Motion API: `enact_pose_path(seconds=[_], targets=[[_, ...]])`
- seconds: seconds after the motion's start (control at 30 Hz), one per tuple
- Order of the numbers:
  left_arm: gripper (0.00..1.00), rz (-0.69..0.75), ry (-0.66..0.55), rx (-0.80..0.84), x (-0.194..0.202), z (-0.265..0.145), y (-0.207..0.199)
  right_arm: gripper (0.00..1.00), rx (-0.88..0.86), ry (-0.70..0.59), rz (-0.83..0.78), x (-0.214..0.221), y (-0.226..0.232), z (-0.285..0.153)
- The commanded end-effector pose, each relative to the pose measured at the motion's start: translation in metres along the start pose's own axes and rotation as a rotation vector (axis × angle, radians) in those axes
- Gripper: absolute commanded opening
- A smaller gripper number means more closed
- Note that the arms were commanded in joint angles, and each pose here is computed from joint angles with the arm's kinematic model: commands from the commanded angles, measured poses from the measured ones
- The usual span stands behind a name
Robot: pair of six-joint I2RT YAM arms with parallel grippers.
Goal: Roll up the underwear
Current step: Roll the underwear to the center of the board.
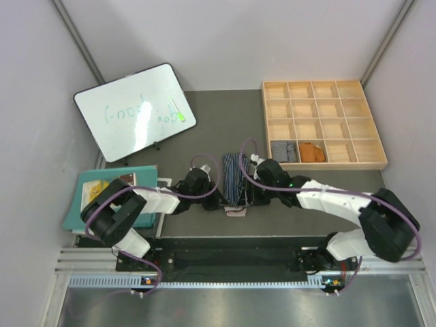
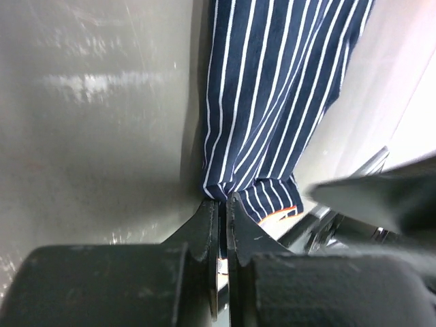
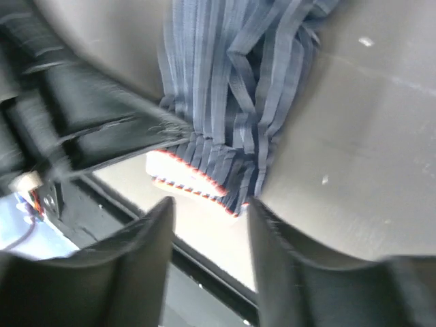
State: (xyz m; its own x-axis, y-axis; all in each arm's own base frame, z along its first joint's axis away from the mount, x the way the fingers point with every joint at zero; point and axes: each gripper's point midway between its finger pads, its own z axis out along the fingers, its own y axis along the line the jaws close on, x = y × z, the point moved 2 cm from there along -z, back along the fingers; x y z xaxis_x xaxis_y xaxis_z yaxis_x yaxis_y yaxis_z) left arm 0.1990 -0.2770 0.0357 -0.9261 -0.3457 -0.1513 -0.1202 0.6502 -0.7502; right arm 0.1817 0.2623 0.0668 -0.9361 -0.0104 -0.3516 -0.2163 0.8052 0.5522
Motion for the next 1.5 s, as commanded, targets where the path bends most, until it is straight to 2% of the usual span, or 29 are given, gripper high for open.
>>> enact_pose_path(seconds=[0.0, 0.13, 0.27, 0.37, 0.47, 0.7, 1.1, 1.17, 1.3, 1.47], targets=[[0.00, 0.039, 0.141, -0.078, 0.015, -0.011, 0.006, 0.54, -0.044, -0.162, -0.299, -0.018, 0.032, -0.033], [0.00, 0.015, 0.269, -0.072, 0.025, -0.022, 0.009, 0.63, -0.063, -0.236, -0.558, -0.001, 0.058, -0.036], [0.00, -0.059, 0.358, -0.069, 0.031, -0.032, 0.014, 0.65, -0.013, -0.331, -0.716, 0.013, 0.075, -0.030], [0.00, -0.091, 0.397, -0.075, 0.033, -0.039, 0.015, 0.66, -0.011, -0.357, -0.799, 0.025, 0.085, -0.024], [0.00, -0.129, 0.436, -0.076, 0.035, -0.043, 0.018, 0.68, -0.060, -0.369, -0.854, 0.033, 0.102, -0.018], [0.00, -0.184, 0.468, -0.094, 0.033, -0.051, 0.031, 0.70, -0.076, -0.263, -0.962, 0.064, 0.110, 0.009], [0.00, -0.200, 0.488, -0.088, 0.030, -0.055, 0.033, 0.70, -0.066, -0.199, -1.009, 0.079, 0.106, 0.032], [0.00, -0.202, 0.488, -0.090, 0.030, -0.056, 0.033, 0.69, -0.066, -0.189, -1.018, 0.081, 0.106, 0.034], [0.00, -0.207, 0.490, -0.085, 0.029, -0.055, 0.034, 0.53, -0.079, -0.161, -1.034, 0.087, 0.104, 0.040], [0.00, -0.206, 0.485, -0.074, 0.027, -0.056, 0.031, 0.44, -0.056, -0.125, -1.042, 0.092, 0.098, 0.048]])
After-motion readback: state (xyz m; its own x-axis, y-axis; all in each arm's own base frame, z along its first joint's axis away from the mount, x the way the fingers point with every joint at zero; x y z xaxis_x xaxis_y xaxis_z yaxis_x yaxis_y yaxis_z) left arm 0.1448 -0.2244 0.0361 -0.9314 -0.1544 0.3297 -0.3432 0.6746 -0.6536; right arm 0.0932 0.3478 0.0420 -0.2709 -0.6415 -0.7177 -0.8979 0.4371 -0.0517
